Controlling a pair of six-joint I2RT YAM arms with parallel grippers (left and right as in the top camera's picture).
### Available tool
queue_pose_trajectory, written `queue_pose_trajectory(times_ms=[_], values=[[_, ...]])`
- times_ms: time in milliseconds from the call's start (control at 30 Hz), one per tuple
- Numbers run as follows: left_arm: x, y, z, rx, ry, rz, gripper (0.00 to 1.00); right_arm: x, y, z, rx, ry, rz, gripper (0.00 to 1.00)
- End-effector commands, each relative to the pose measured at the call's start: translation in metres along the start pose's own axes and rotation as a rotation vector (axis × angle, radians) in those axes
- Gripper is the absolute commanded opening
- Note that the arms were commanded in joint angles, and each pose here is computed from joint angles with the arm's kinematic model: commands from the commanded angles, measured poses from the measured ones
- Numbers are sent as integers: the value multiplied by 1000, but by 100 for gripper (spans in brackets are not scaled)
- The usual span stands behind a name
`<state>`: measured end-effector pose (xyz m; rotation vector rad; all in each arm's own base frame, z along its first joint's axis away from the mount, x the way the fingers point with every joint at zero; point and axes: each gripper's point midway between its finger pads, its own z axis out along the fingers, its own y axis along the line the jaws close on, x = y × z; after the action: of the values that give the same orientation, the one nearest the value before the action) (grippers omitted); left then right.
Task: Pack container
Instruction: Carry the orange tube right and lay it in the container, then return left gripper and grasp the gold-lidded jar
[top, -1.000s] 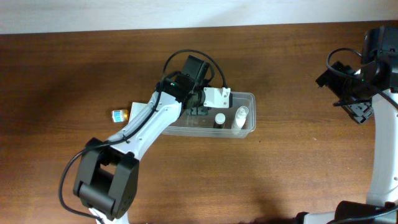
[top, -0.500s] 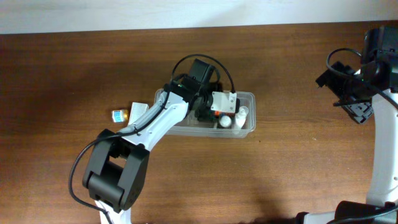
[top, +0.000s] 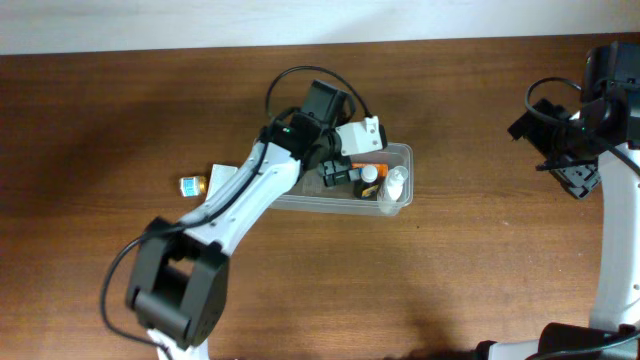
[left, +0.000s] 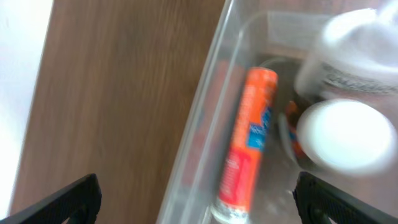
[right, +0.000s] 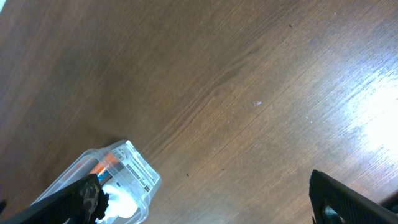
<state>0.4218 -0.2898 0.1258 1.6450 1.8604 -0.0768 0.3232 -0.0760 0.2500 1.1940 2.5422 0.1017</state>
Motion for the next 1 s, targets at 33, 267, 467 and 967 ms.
queue_pose_trajectory(times_ms=[33,267,467,967], values=[[17,49,-97,-258,84,-355,99,-3,0,-8,-14,-24,0,99],[190,50,-168,-347,428,-1126,99,-3,0,-8,-14,-24,0,99],[276,27,-146,-230,567,-1366,90,-3,0,-8,-14,-24,0,99],[337,-9,-60,-69,733,-1454,84,-3,0,-8,-14,-24,0,98]])
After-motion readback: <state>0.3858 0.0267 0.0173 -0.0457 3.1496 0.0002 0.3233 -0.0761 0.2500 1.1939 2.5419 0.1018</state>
